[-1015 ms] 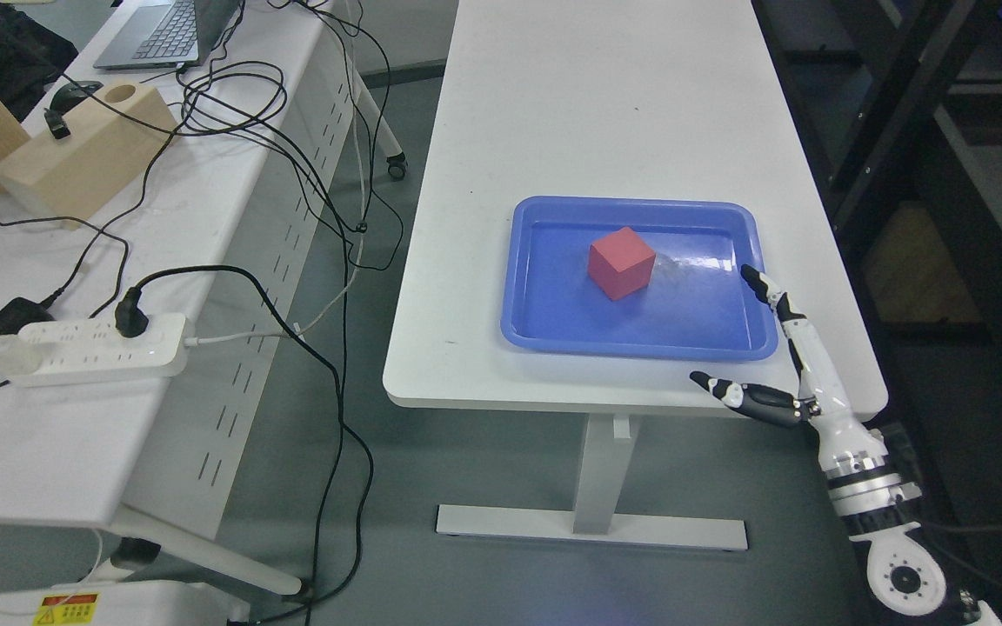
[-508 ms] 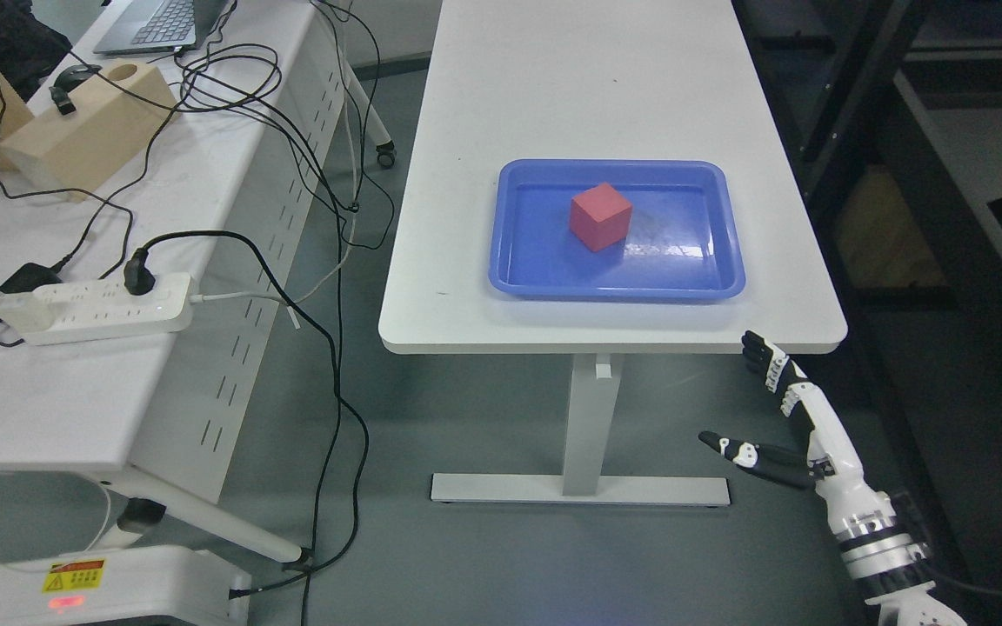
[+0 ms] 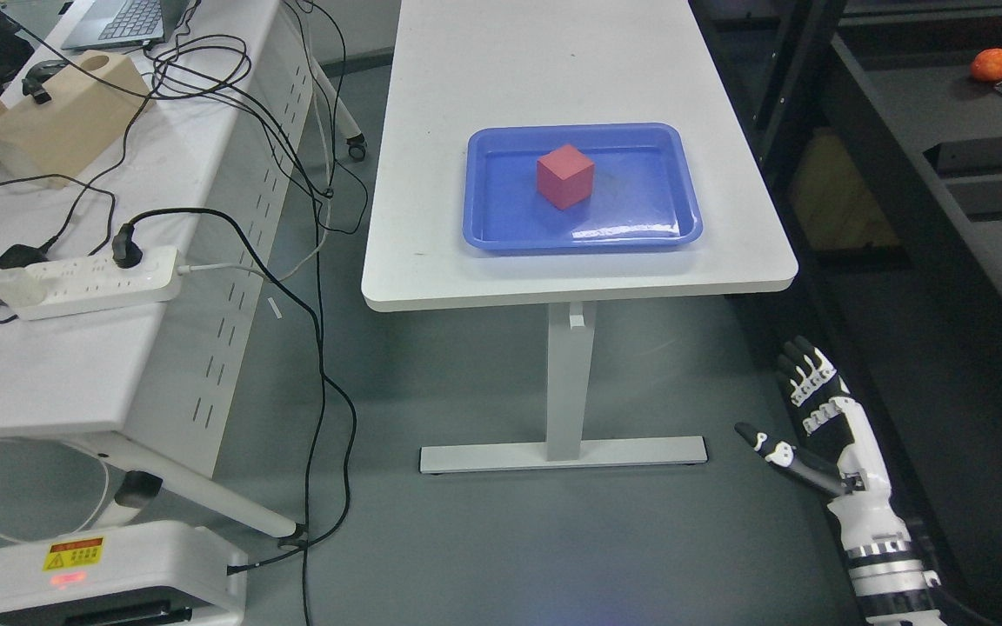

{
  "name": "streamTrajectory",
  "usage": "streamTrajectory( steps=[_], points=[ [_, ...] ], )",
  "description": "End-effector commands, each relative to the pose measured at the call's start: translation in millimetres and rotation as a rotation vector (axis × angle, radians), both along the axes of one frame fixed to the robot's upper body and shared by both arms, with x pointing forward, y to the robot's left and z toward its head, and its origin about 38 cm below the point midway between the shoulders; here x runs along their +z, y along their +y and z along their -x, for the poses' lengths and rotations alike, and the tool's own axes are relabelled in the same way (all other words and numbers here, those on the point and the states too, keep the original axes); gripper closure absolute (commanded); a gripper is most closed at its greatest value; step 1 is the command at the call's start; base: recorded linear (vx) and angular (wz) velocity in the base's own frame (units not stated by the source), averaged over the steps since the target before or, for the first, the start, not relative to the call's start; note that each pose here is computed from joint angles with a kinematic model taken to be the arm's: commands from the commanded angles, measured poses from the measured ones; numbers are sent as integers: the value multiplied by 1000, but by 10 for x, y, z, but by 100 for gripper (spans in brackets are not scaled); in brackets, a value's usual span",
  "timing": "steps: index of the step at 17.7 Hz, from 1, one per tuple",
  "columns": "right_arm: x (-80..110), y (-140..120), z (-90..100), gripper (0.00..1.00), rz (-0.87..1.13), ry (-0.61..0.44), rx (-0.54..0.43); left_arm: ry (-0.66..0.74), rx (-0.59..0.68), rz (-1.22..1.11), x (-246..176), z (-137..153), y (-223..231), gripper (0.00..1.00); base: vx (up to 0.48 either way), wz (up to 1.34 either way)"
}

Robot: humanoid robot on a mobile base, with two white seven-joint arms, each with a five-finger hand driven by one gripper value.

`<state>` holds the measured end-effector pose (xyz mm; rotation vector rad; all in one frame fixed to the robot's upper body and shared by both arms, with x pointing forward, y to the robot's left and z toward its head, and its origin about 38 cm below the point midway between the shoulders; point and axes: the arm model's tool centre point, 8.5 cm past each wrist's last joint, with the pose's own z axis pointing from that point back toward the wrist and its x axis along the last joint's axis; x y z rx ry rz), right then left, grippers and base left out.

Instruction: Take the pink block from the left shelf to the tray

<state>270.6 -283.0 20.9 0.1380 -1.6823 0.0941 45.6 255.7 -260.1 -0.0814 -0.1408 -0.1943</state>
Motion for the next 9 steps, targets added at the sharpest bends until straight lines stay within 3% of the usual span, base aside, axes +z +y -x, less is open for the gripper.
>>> streamTrajectory(
  steps=[1,9],
  points=[
    [-63,3,24,1,-109,8,-46,-16,-1,-13,9,-58,94,0,-149,61],
    [-28,4,-38,1,-111,-3,-48,-18,-1,-12,9,-59,94,0,-120,68]
  ],
)
